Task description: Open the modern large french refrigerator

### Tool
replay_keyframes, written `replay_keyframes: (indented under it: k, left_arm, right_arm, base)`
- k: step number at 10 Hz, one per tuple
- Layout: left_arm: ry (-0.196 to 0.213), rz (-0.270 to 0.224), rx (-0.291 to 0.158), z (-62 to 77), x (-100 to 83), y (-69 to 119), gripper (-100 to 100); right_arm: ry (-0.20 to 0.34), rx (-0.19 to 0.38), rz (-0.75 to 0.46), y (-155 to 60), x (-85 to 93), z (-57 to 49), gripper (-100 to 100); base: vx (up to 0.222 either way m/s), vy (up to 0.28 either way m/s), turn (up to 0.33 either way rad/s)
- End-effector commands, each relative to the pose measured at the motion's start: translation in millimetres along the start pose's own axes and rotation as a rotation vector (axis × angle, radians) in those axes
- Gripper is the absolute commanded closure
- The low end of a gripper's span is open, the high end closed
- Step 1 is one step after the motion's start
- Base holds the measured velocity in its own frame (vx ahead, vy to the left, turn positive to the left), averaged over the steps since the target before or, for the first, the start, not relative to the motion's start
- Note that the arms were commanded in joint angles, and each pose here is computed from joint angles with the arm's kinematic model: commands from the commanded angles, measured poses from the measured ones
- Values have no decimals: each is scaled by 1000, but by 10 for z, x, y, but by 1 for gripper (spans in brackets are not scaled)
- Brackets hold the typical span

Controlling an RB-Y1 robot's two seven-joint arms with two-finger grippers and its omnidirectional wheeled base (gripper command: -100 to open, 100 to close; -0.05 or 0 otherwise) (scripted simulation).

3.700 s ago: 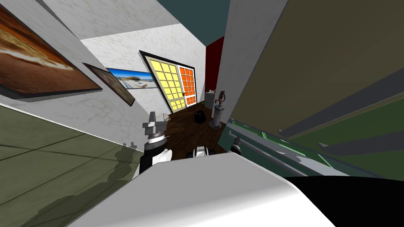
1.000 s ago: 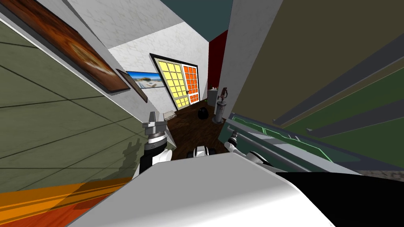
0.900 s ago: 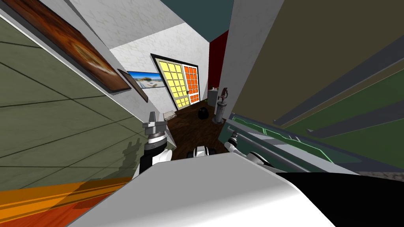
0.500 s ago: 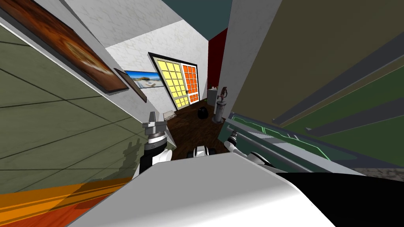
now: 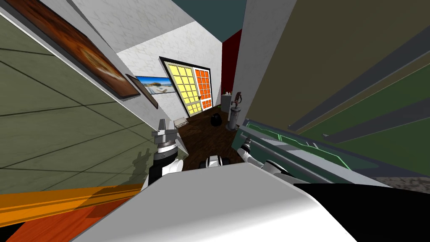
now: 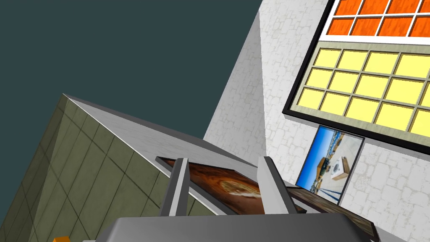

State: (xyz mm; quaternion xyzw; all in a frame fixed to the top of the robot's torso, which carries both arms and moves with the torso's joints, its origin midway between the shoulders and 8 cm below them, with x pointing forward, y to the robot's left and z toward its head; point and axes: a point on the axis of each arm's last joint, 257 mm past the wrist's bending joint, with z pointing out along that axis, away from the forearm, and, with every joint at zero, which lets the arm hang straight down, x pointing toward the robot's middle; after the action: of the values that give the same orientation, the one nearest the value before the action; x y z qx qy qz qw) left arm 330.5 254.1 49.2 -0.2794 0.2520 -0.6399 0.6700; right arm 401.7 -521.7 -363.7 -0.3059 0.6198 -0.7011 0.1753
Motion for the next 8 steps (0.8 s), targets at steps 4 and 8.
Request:
replay_keyframes:
  k: [4,8]
  left_arm:
    - [0,0,0,0,0,0,0]
    - [0,0,0,0,0,0,0]
  right_arm:
    - [18,-17,-27,-53,-51,109,-100]
    - [-7,-63,-20,127,-134,-32,0]
  base:
    - [-37,-8,23]
    - [0,0,-5]
